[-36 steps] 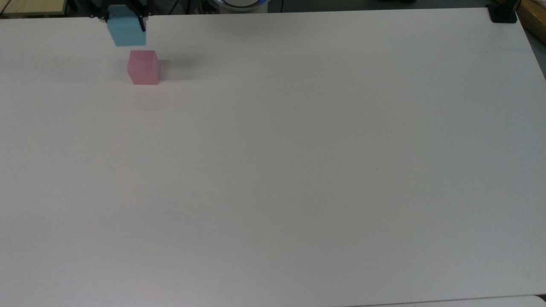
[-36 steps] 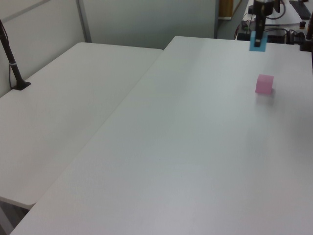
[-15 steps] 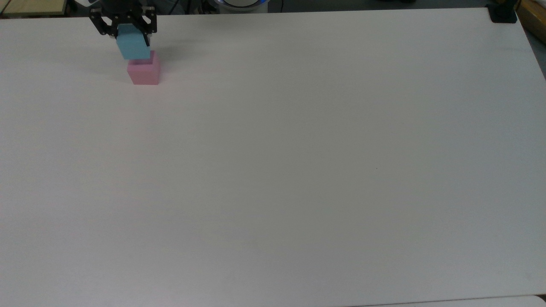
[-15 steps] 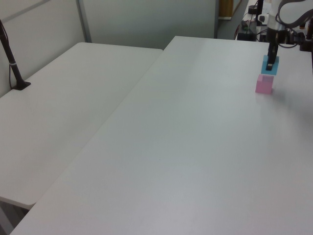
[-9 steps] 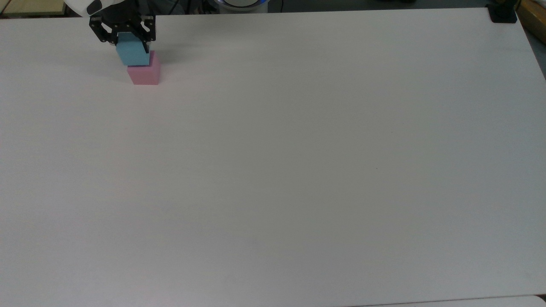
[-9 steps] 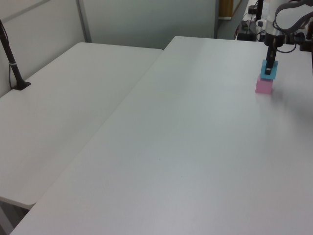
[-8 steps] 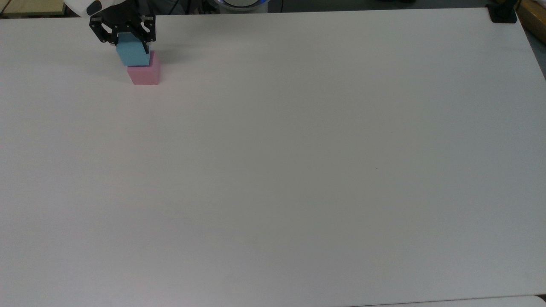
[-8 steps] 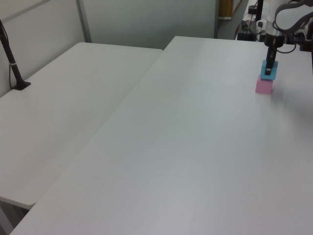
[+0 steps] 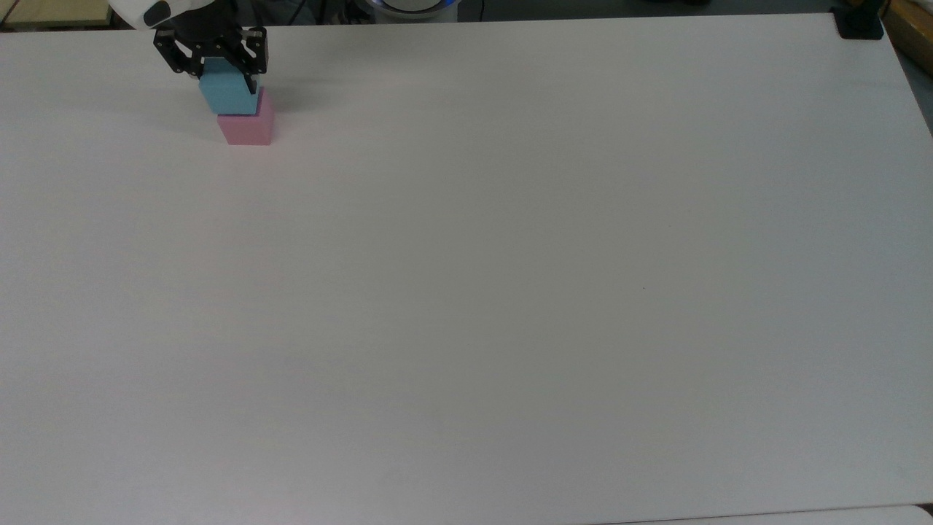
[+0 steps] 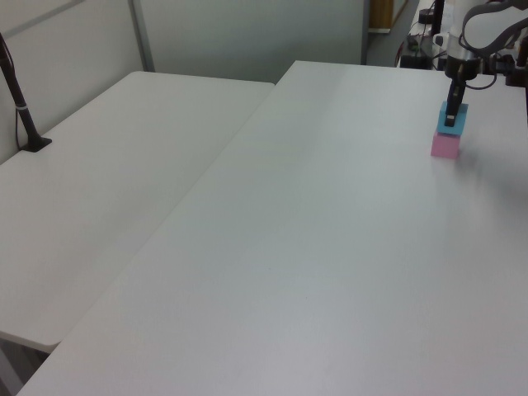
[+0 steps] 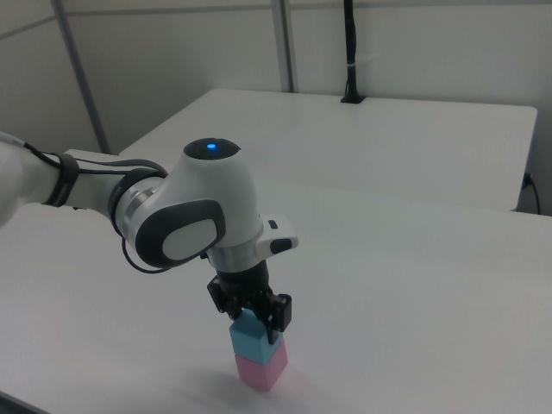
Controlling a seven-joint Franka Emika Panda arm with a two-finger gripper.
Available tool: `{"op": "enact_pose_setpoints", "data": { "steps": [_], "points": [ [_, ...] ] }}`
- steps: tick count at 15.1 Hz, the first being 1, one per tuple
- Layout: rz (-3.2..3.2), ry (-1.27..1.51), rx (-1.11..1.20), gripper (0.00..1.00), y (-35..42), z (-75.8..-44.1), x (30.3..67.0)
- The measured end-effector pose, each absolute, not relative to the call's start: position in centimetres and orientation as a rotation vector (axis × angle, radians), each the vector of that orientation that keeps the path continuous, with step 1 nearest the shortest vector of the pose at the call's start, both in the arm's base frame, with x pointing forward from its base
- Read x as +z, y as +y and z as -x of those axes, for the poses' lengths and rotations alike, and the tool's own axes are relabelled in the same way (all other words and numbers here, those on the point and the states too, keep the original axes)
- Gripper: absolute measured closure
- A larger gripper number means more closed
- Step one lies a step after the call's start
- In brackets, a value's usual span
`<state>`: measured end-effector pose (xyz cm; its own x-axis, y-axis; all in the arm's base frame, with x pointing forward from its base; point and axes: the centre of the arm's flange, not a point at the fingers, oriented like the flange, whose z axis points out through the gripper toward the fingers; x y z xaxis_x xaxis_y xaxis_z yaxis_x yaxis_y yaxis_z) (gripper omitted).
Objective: Put blue cube on pink cube
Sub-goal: 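Open the gripper to release the light-blue cube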
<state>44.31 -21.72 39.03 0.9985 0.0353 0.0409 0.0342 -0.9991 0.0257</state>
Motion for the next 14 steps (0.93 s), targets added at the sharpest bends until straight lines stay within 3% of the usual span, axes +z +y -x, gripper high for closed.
{"op": "enact_pose_setpoints", "data": {
  "steps": [4,6,7,8,14],
  "points": [
    [-3.119,0.052,0.054,0.38,-21.8,-44.5,38.6],
    [-3.117,0.051,0.057,0.21,-21.8,-44.6,38.6],
    [-3.116,0.050,0.062,0.05,-21.9,-44.7,38.8],
    [-3.114,0.050,0.066,0.00,-22.0,-44.8,38.9],
    [-3.112,0.042,0.069,0.00,-22.6,-45.9,42.0]
  ]
}}
